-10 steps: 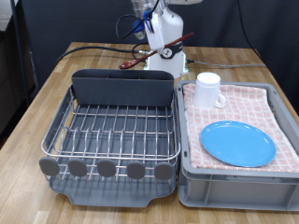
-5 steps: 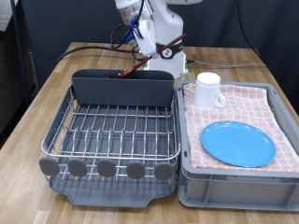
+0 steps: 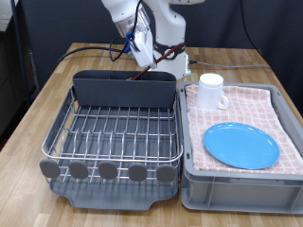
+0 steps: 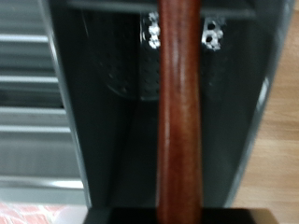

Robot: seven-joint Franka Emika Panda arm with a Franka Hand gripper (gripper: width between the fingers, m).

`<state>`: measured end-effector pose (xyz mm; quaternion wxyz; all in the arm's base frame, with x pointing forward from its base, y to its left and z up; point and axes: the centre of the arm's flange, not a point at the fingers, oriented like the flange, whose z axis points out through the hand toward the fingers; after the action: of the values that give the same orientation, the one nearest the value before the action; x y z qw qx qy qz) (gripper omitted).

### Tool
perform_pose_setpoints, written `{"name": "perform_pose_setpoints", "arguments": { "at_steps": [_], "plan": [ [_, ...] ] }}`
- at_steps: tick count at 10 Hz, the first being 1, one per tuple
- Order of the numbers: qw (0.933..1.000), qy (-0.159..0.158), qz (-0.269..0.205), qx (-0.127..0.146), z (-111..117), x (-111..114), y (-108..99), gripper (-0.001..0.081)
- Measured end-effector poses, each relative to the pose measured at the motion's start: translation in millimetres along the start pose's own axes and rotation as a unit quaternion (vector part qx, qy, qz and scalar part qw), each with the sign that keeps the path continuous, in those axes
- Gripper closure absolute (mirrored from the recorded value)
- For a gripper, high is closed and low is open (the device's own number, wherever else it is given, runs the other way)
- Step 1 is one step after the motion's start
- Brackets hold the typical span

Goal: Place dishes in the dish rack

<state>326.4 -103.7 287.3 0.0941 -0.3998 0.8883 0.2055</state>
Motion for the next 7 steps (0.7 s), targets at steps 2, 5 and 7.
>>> {"name": "perform_pose_setpoints", "arguments": {
  "at_steps": [2, 5, 7],
  "plan": [
    [0.9999, 0.004, 0.009, 0.013, 3.3, 4.4, -6.0, 0.0715],
    [0.9985, 0.034, 0.021, 0.037, 4.8, 5.3, -11.5, 0.0535],
    [0.9965, 0.064, 0.028, 0.046, 4.5, 1.6, -10.6, 0.0371]
  ]
}}
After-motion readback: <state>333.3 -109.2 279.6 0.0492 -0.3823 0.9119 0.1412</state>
